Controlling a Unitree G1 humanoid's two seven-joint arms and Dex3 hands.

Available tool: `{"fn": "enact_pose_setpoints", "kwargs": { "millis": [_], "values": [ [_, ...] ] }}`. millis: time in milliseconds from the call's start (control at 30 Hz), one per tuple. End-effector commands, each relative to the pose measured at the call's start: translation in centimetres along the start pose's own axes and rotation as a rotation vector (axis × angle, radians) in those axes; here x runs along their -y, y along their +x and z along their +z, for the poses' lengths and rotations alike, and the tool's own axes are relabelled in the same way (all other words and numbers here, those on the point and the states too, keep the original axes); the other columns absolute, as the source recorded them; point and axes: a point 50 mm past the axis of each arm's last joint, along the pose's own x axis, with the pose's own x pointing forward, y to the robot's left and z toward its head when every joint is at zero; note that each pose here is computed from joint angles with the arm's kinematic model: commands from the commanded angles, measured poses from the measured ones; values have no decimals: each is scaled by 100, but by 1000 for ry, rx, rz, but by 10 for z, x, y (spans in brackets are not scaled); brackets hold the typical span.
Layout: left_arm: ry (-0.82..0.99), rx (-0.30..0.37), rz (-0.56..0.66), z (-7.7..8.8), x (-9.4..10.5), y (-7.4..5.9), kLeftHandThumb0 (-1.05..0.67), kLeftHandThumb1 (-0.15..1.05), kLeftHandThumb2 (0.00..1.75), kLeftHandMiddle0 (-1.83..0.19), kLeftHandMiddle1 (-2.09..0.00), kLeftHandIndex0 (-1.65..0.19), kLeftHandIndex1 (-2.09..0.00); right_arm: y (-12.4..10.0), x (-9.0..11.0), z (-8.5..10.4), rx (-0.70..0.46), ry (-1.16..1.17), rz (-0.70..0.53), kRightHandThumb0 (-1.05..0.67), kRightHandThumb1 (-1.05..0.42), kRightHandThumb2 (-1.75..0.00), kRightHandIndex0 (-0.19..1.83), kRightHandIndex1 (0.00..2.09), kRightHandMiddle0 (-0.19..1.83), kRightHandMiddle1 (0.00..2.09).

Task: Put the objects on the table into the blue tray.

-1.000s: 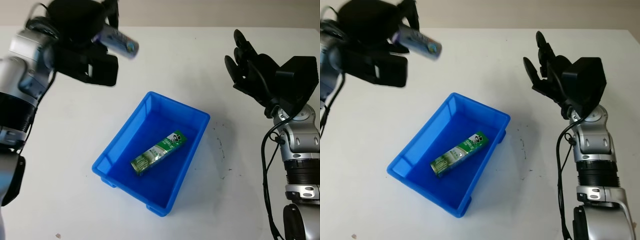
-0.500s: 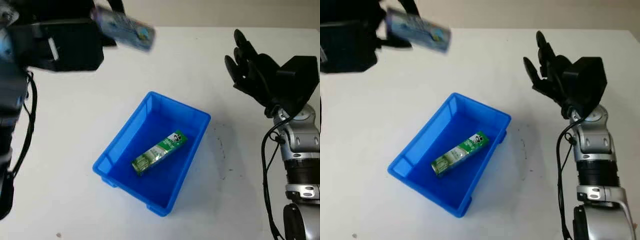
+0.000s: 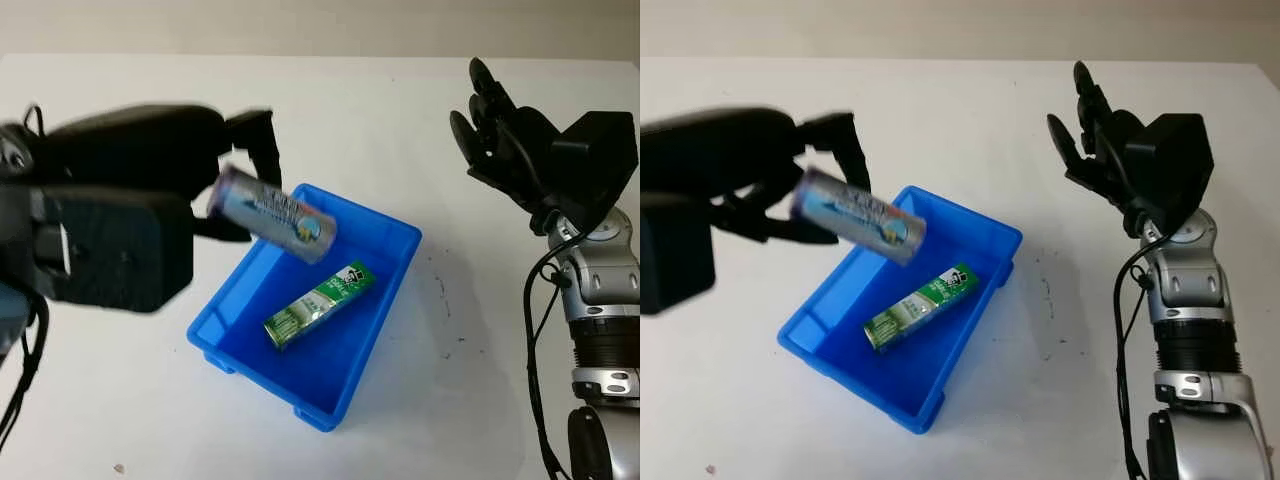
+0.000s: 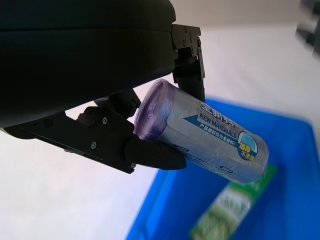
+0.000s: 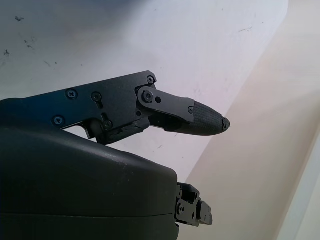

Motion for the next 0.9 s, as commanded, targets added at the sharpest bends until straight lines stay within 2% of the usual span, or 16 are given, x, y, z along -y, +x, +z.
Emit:
{"fn": "enact_pose_setpoints", "kwargs": {
  "millis": [0,33,67,100,133,167,233,333,467,600,700,767,867],
  "values": [
    [-24,-12,-44,-1,7,3,-29,105,46,-106,-209,-60,-209,-1,3,3,14,-22,-6,-53,-105,-63,-19,0,-19,0],
    [-26,-26,-66,-3,11,6,-30,105,48,-92,-209,-45,-209,-2,3,3,12,-27,-8,-54,-105,-63,-19,0,-19,0],
    [-18,-39,-87,-4,15,9,-35,105,49,-61,-209,-14,-189,-2,3,2,10,-29,-9,-54,-105,-63,-19,0,-19,0],
    [-9,-47,-100,-5,17,11,-40,105,50,-28,-171,1,-144,-3,3,2,8,-32,-10,-54,-105,-63,-19,0,-19,0],
    [-2,-49,-107,-5,19,13,-48,105,51,-12,-101,10,-82,-3,3,2,4,-33,-13,-55,-105,-63,-19,0,-19,0],
    [2,-49,-110,-6,21,14,-52,105,51,-10,-63,12,-50,-4,3,2,2,-33,-14,-56,-105,-62,-19,0,-19,0],
    [-5,-46,-116,-5,21,17,-57,105,52,-4,-21,16,-14,-5,3,1,-4,-45,-23,-57,-105,-62,-19,0,-19,0],
    [-72,-25,-112,-3,20,20,-62,105,49,13,-3,19,-2,-6,2,1,-5,-47,-29,-57,-105,-61,-19,0,-19,0],
    [-175,39,-99,-1,15,23,-66,105,40,17,-3,19,0,-7,1,-1,-11,-40,-34,-56,-105,-60,-19,0,-19,0],
    [-263,78,-128,0,6,22,-70,105,16,19,0,19,0,-7,1,-1,-8,-43,-31,-56,-105,-60,-19,0,-19,0],
    [-313,101,-167,2,-8,21,-72,96,7,19,0,19,0,-6,0,-1,-3,-37,-24,-55,-105,-60,-19,0,-19,0],
    [-398,110,-178,1,-26,19,-79,91,5,19,0,19,0,-5,0,-1,6,-43,-19,-54,-105,-61,-19,0,-19,0],
    [-518,200,-108,-3,-49,12,-80,91,5,19,0,19,0,-3,-1,1,18,-45,-15,-54,-105,-61,-19,0,-19,0]
  ]
}}
